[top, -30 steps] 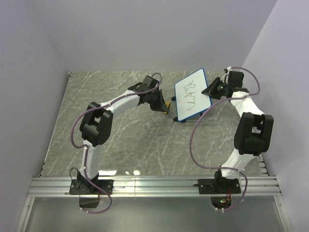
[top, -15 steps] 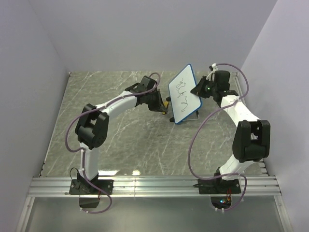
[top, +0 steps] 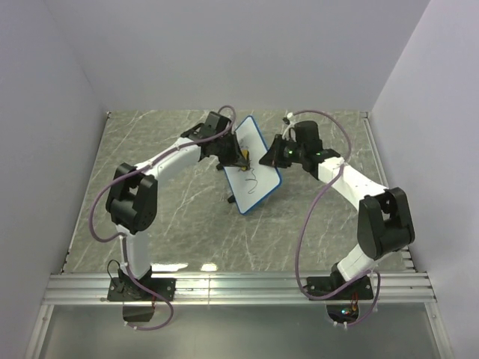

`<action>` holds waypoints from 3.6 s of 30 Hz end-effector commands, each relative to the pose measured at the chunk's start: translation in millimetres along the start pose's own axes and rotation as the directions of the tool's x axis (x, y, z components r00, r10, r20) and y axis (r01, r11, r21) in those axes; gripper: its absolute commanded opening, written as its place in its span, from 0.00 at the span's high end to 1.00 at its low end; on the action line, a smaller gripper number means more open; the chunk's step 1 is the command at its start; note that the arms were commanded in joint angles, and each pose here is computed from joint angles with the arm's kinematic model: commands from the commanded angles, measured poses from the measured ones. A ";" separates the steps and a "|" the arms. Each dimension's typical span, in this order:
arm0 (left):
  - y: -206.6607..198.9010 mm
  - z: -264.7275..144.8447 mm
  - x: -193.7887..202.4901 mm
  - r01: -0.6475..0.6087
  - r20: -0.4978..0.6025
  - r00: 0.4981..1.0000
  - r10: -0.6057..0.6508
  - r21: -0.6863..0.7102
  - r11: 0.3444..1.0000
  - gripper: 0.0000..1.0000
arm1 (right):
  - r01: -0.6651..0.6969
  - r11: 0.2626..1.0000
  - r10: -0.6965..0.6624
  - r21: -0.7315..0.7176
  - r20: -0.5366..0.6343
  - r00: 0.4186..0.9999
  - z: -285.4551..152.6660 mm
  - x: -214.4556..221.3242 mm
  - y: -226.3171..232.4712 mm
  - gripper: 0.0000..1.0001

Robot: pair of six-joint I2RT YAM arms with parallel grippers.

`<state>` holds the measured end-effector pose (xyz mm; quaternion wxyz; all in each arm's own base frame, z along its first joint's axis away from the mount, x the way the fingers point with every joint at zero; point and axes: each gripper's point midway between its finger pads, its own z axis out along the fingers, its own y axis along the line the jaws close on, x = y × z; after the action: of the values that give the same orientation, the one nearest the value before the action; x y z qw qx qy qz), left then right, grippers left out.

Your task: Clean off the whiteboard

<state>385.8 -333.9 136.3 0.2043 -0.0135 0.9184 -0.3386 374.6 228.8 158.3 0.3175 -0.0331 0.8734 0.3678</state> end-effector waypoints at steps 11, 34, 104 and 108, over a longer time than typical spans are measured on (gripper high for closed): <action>-17.7 -21.4 -4.1 -0.039 0.076 0.997 0.033 0.084 0.996 1.00 | -0.110 0.991 0.074 -0.075 -0.379 0.922 48.6 94.4 46.3 1.00; 140.7 29.5 -3.3 0.064 -0.020 0.997 -0.068 -0.151 0.987 1.00 | -0.116 0.993 0.100 -0.021 -0.385 0.918 47.4 92.6 41.1 1.00; 2.0 -0.3 -70.7 -0.028 0.015 1.000 0.027 0.103 0.994 1.00 | -0.002 1.000 0.006 0.009 -0.456 0.890 41.9 102.6 25.6 1.00; -3.2 -3.7 -105.1 -0.011 0.072 0.997 0.001 0.139 0.990 1.00 | -0.001 1.000 0.006 0.011 -0.460 0.888 41.4 103.1 25.3 1.00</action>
<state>464.3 -286.9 150.6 0.2218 -0.0280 0.9145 -0.3373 379.5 280.0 144.1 0.2190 -0.0321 0.9026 0.3693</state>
